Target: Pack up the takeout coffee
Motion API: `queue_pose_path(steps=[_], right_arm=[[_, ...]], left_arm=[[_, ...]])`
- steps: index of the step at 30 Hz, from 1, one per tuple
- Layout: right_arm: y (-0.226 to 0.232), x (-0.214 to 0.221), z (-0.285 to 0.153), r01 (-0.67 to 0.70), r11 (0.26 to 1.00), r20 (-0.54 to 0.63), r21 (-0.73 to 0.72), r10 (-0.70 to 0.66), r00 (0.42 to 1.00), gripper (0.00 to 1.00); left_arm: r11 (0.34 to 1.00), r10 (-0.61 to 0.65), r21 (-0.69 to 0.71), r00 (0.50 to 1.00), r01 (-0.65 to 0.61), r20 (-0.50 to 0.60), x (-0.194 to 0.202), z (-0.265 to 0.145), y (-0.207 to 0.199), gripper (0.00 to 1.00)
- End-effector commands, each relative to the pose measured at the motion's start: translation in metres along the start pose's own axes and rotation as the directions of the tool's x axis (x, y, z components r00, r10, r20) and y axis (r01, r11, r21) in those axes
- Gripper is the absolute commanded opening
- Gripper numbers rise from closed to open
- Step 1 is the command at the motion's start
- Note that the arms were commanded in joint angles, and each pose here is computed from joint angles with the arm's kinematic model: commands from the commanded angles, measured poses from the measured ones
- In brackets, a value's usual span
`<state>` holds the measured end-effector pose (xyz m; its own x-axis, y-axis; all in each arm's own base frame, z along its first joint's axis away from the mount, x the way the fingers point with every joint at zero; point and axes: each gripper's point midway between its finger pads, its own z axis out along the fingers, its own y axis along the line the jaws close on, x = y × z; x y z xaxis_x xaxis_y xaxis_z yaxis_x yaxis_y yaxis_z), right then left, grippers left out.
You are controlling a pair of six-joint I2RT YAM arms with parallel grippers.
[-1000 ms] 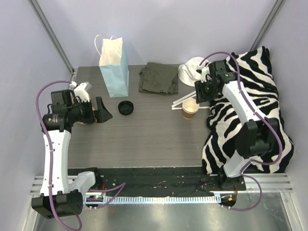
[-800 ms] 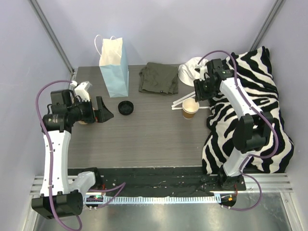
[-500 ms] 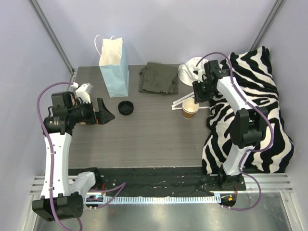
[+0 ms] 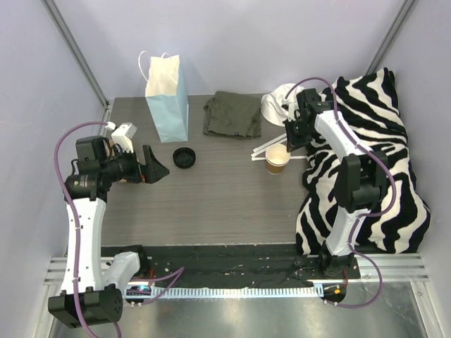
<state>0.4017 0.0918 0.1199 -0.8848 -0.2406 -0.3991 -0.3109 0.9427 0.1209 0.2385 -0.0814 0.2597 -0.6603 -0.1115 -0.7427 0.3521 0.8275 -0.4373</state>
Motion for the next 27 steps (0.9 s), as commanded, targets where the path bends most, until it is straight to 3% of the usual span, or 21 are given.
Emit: queue_pose_path(steps=[1, 4, 7, 12, 13, 17, 27], right_arm=[[0.001, -0.012, -0.007, 0.0, 1.0, 0.029, 0.006, 0.0, 1.0, 0.01], [0.002, -0.01, -0.004, -0.005, 1.0, 0.018, -0.004, 0.005, 1.0, 0.02], [0.001, -0.007, -0.001, -0.005, 1.0, 0.001, -0.001, 0.005, 1.0, 0.17], [0.001, -0.006, 0.001, -0.006, 1.0, -0.008, -0.003, 0.006, 1.0, 0.23], [0.001, -0.006, 0.0, -0.006, 1.0, -0.005, -0.003, 0.006, 1.0, 0.23], [0.001, -0.009, -0.003, -0.005, 1.0, 0.006, -0.002, 0.005, 1.0, 0.01], [0.04, -0.008, -0.041, 0.014, 0.984, 0.066, -0.178, -0.002, 0.998, 0.01]], left_arm=[[0.999, 0.025, 0.037, 0.999, -0.026, 0.041, -0.012, 0.005, -0.003, 1.0], [0.998, 0.022, 0.052, 0.999, -0.024, 0.035, -0.014, 0.008, -0.003, 1.0], [0.998, 0.019, 0.061, 0.999, -0.021, 0.032, -0.017, 0.011, -0.002, 1.0], [0.998, 0.021, 0.063, 0.999, -0.023, 0.033, -0.017, 0.014, -0.002, 1.0], [0.998, 0.02, 0.063, 0.999, -0.022, 0.031, -0.016, 0.015, -0.002, 1.0], [0.998, 0.026, 0.062, 0.999, -0.028, 0.031, -0.013, 0.016, -0.002, 1.0], [0.99, 0.0, 0.142, 1.0, 0.004, -0.027, -0.012, 0.039, -0.018, 1.0]])
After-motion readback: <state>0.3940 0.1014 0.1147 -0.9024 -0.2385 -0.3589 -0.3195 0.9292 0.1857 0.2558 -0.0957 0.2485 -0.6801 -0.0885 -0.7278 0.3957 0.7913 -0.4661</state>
